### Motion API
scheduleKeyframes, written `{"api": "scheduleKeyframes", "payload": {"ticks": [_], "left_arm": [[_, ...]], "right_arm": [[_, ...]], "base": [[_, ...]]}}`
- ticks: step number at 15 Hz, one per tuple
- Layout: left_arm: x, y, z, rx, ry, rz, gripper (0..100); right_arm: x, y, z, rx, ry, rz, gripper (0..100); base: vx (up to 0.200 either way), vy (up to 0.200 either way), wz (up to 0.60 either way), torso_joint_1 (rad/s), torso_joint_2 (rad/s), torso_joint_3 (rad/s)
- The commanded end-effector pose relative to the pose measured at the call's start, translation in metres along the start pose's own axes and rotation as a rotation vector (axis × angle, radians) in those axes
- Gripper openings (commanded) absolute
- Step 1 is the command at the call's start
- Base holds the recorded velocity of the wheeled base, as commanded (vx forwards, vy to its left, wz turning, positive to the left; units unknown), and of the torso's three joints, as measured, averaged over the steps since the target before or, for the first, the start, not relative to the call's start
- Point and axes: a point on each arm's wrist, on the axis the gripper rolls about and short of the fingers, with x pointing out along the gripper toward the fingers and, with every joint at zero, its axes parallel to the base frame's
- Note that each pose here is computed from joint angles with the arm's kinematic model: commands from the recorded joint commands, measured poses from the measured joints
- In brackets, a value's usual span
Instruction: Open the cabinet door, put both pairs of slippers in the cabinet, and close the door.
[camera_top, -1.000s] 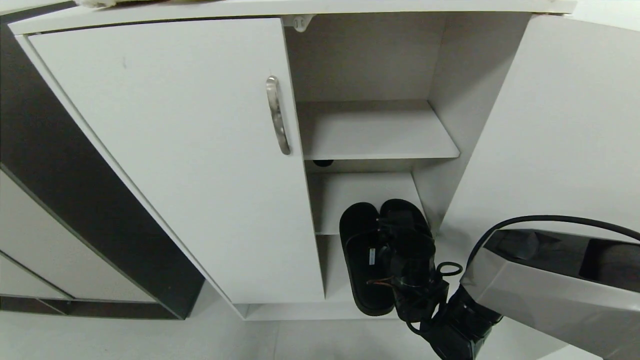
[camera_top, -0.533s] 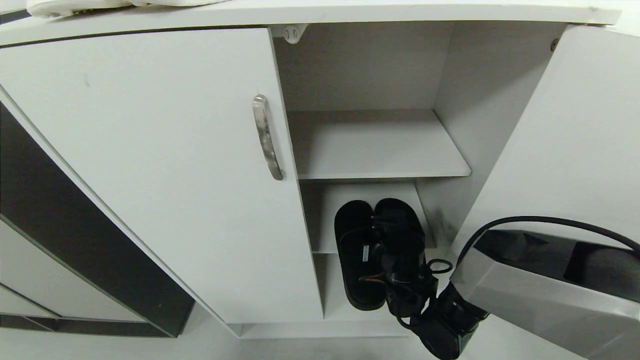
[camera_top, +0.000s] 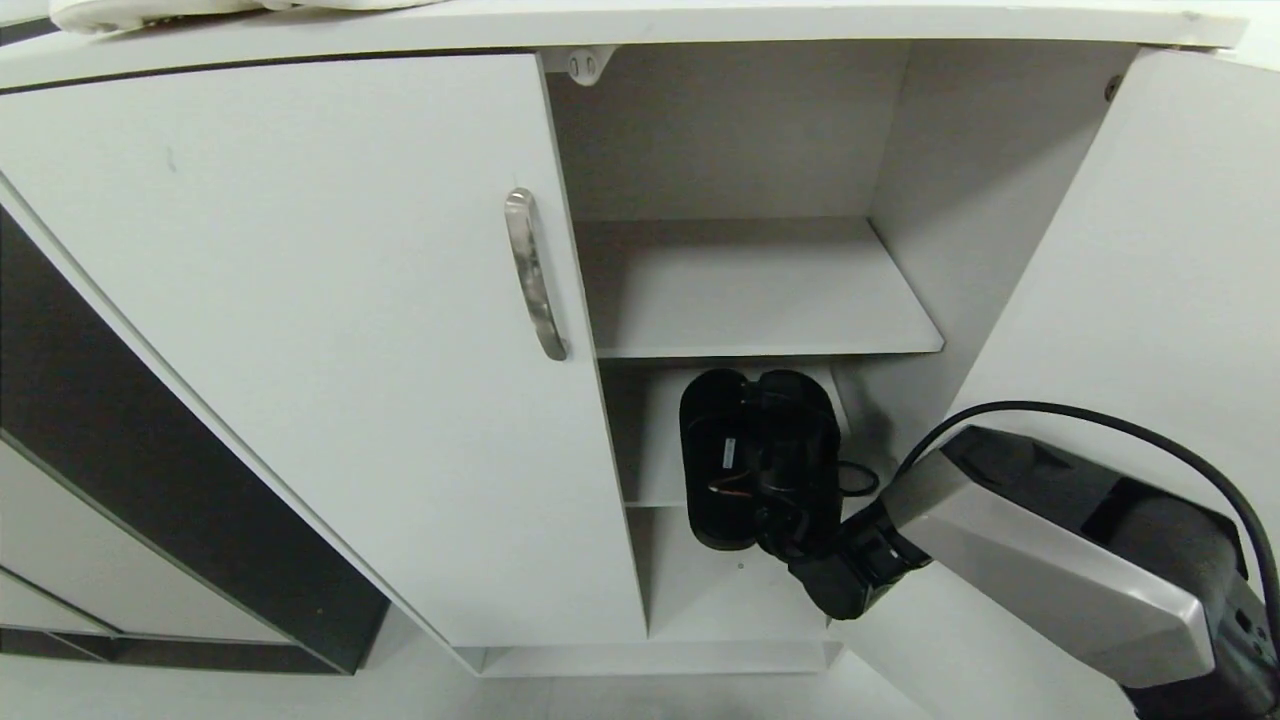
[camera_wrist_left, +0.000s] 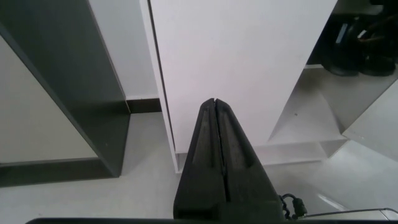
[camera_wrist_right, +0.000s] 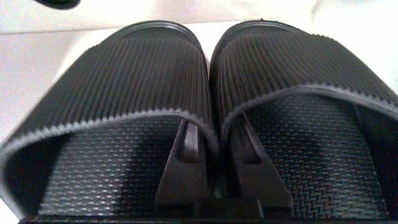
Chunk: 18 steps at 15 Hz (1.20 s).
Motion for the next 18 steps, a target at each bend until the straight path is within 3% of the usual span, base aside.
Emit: {"api": "scheduleKeyframes", "payload": {"ticks": [1, 9, 18], "left_arm": [[0.0, 0.0, 0.0, 0.0, 0.001, 0.0, 0], [0.0, 0.0, 0.0, -0.002, 0.001, 0.0, 0], [0.0, 0.0, 0.0, -0.002, 0.001, 0.0, 0]], "right_arm": [[0.018, -0.002, 0.002, 0.006, -0.01, -0.025, 0], [0.038, 0.004, 0.009, -0.008, 0.004, -0.033, 0], [0.042, 0.004, 0.0, -0.02, 0.013, -0.037, 0]], "base": [[0.0, 0.0, 0.0, 0.0, 0.0, 0.0], [0.0, 0.0, 0.0, 0.0, 0.0, 0.0], [0.0, 0.0, 0.0, 0.0, 0.0, 0.0]]}}
